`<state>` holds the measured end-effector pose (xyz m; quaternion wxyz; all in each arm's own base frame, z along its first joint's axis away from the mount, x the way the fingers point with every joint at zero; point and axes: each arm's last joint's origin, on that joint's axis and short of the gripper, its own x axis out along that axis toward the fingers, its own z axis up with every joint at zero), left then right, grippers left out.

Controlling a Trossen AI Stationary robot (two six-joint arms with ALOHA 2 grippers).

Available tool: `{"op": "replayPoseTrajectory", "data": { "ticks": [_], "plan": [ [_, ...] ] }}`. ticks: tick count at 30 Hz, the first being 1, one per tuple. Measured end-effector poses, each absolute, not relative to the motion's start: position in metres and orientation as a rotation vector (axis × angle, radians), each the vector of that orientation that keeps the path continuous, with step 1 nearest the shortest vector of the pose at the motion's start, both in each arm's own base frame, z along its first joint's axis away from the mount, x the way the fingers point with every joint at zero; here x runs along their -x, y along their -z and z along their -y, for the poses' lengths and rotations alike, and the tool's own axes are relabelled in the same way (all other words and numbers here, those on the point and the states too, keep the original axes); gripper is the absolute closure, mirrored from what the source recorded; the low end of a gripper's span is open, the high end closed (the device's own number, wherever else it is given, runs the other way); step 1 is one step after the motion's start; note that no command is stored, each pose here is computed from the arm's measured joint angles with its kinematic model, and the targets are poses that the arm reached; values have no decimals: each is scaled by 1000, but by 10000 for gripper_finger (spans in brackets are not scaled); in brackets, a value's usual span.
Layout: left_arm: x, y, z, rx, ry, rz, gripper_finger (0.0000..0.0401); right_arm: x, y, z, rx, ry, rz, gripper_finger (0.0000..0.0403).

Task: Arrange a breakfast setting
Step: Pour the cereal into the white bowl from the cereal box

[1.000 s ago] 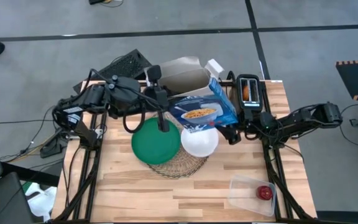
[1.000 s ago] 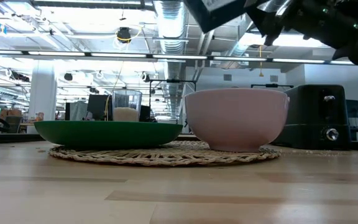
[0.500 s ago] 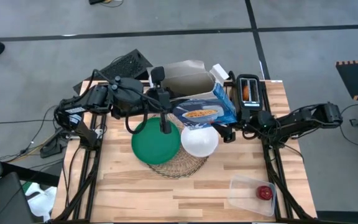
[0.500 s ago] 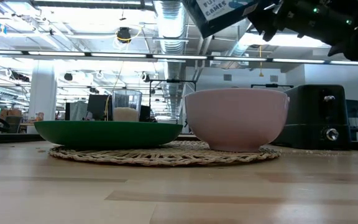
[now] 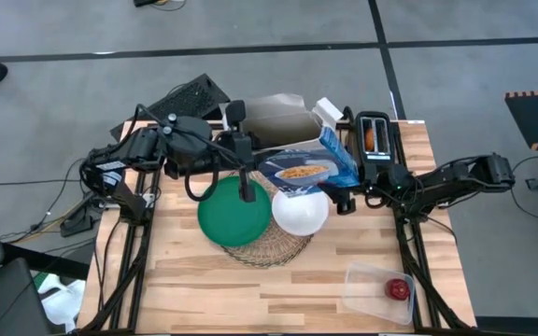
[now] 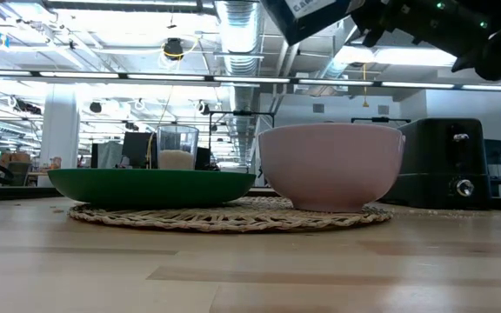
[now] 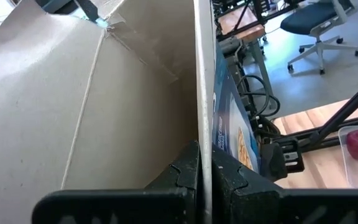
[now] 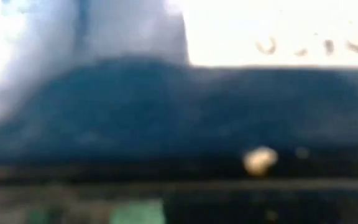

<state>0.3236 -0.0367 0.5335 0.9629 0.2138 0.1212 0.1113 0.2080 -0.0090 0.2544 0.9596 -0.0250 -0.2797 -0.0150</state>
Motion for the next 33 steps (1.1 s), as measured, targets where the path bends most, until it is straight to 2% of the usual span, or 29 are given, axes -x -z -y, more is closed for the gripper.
{"op": "replayPoseTrajectory", "data": {
  "ticks": [4, 7, 16, 20, 26, 33],
  "plan": [
    [-323, -533, 37, -391, -229, -244, 400, -208, -254, 9, 65, 35, 564, 91],
    [-322, -534, 37, -358, -243, -242, 384, -206, -256, 9, 75, 52, 553, 91],
    [-315, -529, 39, -334, -296, -304, 271, -179, -261, 9, 90, 78, 506, 92],
    [-308, -532, 42, -342, -310, -305, 238, -164, -261, 9, 82, 94, 447, 92],
    [-287, -544, 49, -341, -339, -265, 227, -139, -264, 8, 63, 94, 391, 92],
    [-267, -544, 54, -308, -325, -315, 227, -105, -259, 6, -16, 97, 286, 92]
  ]
}}
